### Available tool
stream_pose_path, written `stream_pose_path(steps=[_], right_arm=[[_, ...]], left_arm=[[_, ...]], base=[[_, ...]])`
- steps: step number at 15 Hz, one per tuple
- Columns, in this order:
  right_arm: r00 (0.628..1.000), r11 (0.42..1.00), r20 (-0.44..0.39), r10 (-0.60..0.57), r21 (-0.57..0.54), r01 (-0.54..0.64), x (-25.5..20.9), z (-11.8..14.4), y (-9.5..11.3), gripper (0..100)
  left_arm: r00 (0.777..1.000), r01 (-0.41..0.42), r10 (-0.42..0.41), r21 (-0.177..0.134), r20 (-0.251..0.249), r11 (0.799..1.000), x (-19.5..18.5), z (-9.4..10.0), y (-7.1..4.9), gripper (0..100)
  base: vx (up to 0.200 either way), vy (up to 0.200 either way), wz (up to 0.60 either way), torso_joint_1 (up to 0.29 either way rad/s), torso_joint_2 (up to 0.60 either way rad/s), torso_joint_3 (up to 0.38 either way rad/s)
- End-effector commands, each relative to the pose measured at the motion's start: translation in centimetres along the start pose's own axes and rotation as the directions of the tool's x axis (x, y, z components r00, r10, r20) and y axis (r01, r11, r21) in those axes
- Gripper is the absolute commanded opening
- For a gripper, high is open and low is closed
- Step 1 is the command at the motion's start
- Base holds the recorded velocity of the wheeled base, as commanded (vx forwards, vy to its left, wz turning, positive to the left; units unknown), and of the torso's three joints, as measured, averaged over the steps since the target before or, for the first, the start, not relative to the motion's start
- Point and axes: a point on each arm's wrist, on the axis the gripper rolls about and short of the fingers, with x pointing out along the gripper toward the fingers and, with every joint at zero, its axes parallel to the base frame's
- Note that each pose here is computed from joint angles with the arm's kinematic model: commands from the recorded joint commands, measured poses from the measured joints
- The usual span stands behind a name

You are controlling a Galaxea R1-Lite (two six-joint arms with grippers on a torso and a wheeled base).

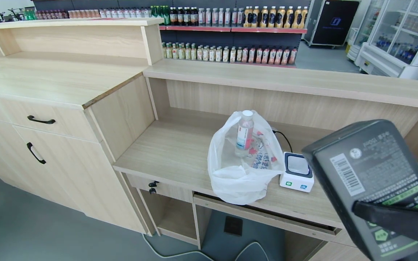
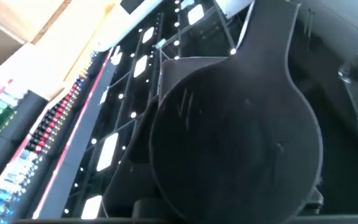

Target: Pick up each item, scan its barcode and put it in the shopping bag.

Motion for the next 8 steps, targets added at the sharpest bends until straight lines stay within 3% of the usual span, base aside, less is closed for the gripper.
stream_pose_path(steps=[1,8], right_arm=[[1.000,1.000,-0.003,-0.016,0.001,0.016,-0.2,0.0,-0.4,0],[0.998,0.992,0.066,-0.008,0.127,0.000,1.1,0.9,0.5,0]], left_arm=[[1.000,-0.001,0.001,0.000,0.000,1.000,0.0,0.0,0.0,0],[1.000,-0.001,0.001,0.000,0.000,1.000,0.0,0.0,0.0,0]], base=[[0.000,0.000,0.00,0.000,0.00,0.000],[0.000,0.000,0.00,0.000,0.00,0.000]])
